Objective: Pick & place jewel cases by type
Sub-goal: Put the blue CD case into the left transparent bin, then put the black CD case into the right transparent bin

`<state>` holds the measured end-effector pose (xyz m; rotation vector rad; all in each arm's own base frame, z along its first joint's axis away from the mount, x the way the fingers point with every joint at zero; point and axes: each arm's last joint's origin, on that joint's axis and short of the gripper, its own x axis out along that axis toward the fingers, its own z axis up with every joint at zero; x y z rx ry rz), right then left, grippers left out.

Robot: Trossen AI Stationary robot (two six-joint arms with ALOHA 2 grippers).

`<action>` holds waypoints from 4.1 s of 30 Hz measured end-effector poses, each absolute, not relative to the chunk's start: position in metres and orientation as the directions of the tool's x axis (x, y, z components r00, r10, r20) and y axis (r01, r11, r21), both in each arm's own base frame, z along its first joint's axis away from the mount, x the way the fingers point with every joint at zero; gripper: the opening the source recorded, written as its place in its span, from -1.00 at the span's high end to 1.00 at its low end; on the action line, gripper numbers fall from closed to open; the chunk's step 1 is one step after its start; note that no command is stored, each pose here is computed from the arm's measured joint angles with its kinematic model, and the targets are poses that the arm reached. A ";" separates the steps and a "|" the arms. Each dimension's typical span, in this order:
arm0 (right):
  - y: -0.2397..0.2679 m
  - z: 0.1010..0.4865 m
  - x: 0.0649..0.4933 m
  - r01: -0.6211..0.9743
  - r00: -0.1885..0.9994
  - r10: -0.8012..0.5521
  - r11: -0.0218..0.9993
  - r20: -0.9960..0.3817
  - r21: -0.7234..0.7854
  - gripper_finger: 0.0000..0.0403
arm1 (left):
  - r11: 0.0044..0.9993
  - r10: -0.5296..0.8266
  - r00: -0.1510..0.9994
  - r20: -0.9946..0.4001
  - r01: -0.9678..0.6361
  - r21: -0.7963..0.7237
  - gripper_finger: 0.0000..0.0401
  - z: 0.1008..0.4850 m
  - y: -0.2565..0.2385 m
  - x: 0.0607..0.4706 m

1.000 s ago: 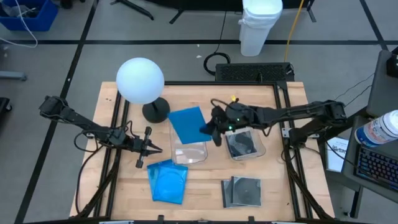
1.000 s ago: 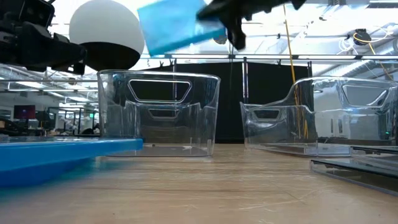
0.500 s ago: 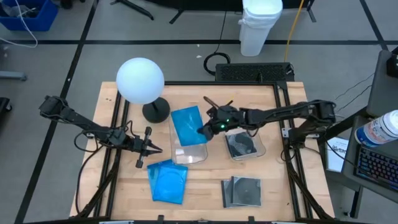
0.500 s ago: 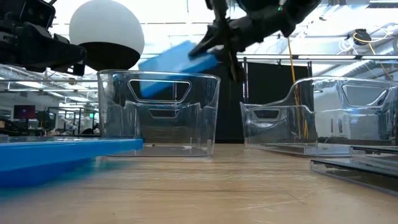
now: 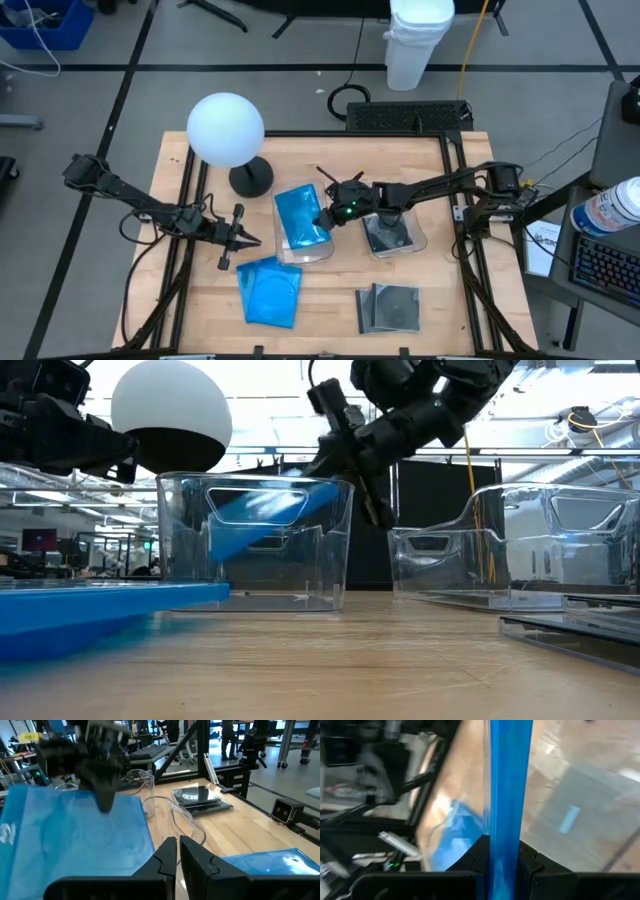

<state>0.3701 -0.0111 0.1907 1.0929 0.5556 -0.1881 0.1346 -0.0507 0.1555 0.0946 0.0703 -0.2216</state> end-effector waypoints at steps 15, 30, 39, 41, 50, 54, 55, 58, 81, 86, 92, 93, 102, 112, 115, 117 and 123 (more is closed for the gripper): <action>-0.013 0.177 0.372 0.448 0.823 0.119 0.465 -0.555 0.763 0.68 | 0.972 -0.216 0.973 -0.078 0.222 0.082 0.85 0.156 -0.051 0.135; 0.001 0.181 0.375 0.449 0.852 0.067 0.418 -0.520 0.790 0.65 | 0.972 -0.216 0.974 -0.069 0.221 0.076 0.85 0.157 -0.051 0.135; 0.015 0.184 0.376 0.420 0.867 0.059 0.446 -0.494 0.790 0.65 | 0.974 -0.216 0.974 -0.069 0.220 0.058 0.85 0.157 -0.051 0.135; 0.017 0.183 0.376 0.421 0.861 0.066 0.464 -0.504 0.779 0.65 | 0.974 -0.216 0.974 -0.069 0.220 0.054 0.85 0.157 -0.051 0.135; 0.022 0.182 0.375 0.376 0.848 0.144 0.514 -0.509 0.771 0.65 | 0.976 -0.216 0.974 -0.069 0.218 0.026 0.85 0.157 -0.051 0.135; 0.028 0.181 0.374 0.360 0.841 0.164 0.542 -0.516 0.759 0.64 | 0.976 -0.216 0.974 -0.069 0.218 0.021 0.85 0.157 -0.051 0.135; 0.029 0.181 0.374 0.357 0.840 0.166 0.547 -0.516 0.757 0.62 | 0.976 -0.216 0.974 -0.069 0.218 0.021 0.85 0.157 -0.051 0.135; 0.029 0.180 0.373 0.362 0.834 0.163 0.559 -0.527 0.746 0.52 | 0.976 -0.216 0.974 -0.069 0.218 0.021 0.85 0.157 -0.051 0.135; 0.010 0.179 0.373 0.301 0.832 0.124 0.718 -0.540 0.628 0.02 | 0.976 -0.215 0.974 -0.074 0.217 0.017 0.85 0.156 -0.051 0.135; 0.010 0.178 0.373 0.272 0.823 0.121 0.774 -0.555 0.572 -0.07 | 0.976 -0.215 0.973 -0.082 0.217 0.015 0.85 0.155 -0.051 0.135; 0.006 0.179 0.369 0.235 0.807 0.112 0.840 -0.579 0.490 -0.20 | 0.976 -0.215 0.972 -0.093 0.217 0.012 0.85 0.154 -0.051 0.135; 0.005 0.180 0.369 0.222 0.807 0.110 0.854 -0.580 0.471 -0.21 | 0.976 -0.214 0.972 -0.097 0.216 0.011 0.85 0.154 -0.051 0.135; 0.003 0.194 0.360 0.156 0.800 0.058 0.941 -0.597 0.300 -0.23 | 0.977 -0.213 0.969 -0.128 0.213 -0.009 0.85 0.151 -0.050 0.134; -0.002 0.215 0.366 0.076 0.820 0.043 0.980 -0.570 0.183 -0.23 | 0.978 -0.210 0.969 -0.131 0.210 -0.013 0.85 0.151 -0.050 0.134; -0.004 0.235 0.365 0.063 0.823 0.017 0.991 -0.568 0.121 -0.23 | 0.978 -0.206 0.970 -0.131 0.206 -0.011 0.85 0.151 -0.050 0.134; -0.004 0.251 0.360 0.029 0.833 0.017 0.997 -0.553 0.074 -0.22 | 0.978 -0.205 0.969 -0.137 0.206 -0.008 0.85 0.150 -0.050 0.134; 0.014 0.299 0.328 -0.179 0.875 0.134 0.982 -0.466 -0.054 0.04 | 0.978 -0.203 0.962 -0.181 0.207 0.003 0.85 0.146 -0.050 0.134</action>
